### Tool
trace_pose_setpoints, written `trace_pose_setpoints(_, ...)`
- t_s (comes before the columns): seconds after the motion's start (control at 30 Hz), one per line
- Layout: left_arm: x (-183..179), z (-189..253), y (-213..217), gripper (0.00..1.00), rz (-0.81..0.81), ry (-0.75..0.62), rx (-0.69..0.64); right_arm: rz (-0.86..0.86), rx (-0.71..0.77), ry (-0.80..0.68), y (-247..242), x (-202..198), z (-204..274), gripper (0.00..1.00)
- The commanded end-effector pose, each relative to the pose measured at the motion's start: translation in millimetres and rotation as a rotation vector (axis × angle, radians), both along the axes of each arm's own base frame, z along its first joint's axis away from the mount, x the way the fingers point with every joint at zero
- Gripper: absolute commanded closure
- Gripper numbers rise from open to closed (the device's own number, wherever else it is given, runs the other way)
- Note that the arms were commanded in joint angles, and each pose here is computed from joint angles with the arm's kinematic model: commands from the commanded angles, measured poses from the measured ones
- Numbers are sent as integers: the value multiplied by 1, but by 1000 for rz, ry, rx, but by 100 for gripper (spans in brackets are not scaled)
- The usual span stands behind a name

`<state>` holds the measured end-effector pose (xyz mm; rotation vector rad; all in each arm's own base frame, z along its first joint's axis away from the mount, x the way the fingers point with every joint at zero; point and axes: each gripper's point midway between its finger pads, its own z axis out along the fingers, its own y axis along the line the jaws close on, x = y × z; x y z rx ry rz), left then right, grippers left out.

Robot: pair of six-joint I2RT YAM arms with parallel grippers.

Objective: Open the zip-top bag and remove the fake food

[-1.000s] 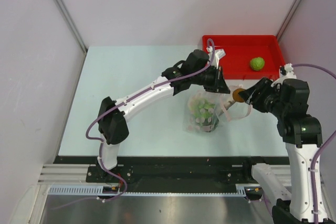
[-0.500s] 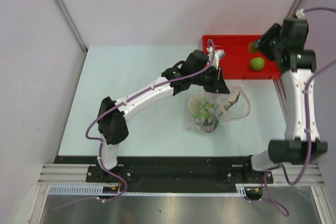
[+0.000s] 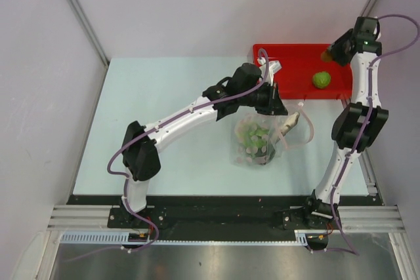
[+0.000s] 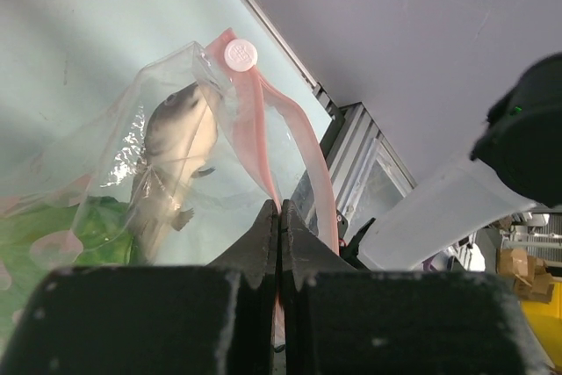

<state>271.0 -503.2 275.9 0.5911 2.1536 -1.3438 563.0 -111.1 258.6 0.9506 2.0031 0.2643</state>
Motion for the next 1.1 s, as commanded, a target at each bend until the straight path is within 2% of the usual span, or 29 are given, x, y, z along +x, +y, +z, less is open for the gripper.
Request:
trace_pose_setpoints(0.0, -4, 32, 6, 100, 13, -65, -55, 78, 16, -5, 10, 27, -30, 100)
trace_pose_setpoints(0.2, -7, 30, 9, 100, 14, -54, -43, 92, 97, 119, 22, 29, -106, 100)
trace_pose_setpoints(0.33, -10, 30, 9, 100, 7, -46, -37, 107, 137, 186, 29, 27, -139, 97)
trace_pose_setpoints(0.47, -12, 27, 10, 100, 0, -36, -27, 107, 151, 229, 31, 23, -156, 74)
trace_pose_setpoints(0.53, -13, 27, 11, 100, -4, -38, -24, 110, 155, 240, 32, 23, -159, 58)
trace_pose_setpoints(0.57, -13, 26, 11, 100, -5, -36, -21, 107, 153, 247, 31, 22, -160, 45)
trace_pose_setpoints(0.63, -13, 26, 11, 100, -8, -46, -17, 115, 148, 249, 30, 23, -150, 41)
trace_pose_setpoints(0.67, -13, 27, 12, 100, -10, -50, -16, 117, 143, 259, 30, 22, -149, 34)
trace_pose_setpoints(0.77, -14, 23, 12, 100, -18, -51, -5, 117, 131, 272, 33, 13, -131, 23)
trace_pose_setpoints(0.93, -18, 20, 14, 100, -46, -53, 7, 109, 130, 320, 48, -23, -103, 22)
trace_pose_setpoints(0.97, -20, 21, 15, 100, -51, -56, 7, 112, 152, 365, 54, -37, -113, 22)
trace_pose_setpoints(1.0, -20, 20, 16, 100, -51, -61, 11, 113, 145, 326, 57, -46, -88, 22)
trace_pose_setpoints(1.03, -21, 21, 16, 100, -58, -58, 9, 120, 139, 331, 65, -54, -83, 22)
trace_pose_setpoints(1.07, -21, 22, 16, 100, -60, -58, 5, 126, 144, 379, 70, -71, -94, 22)
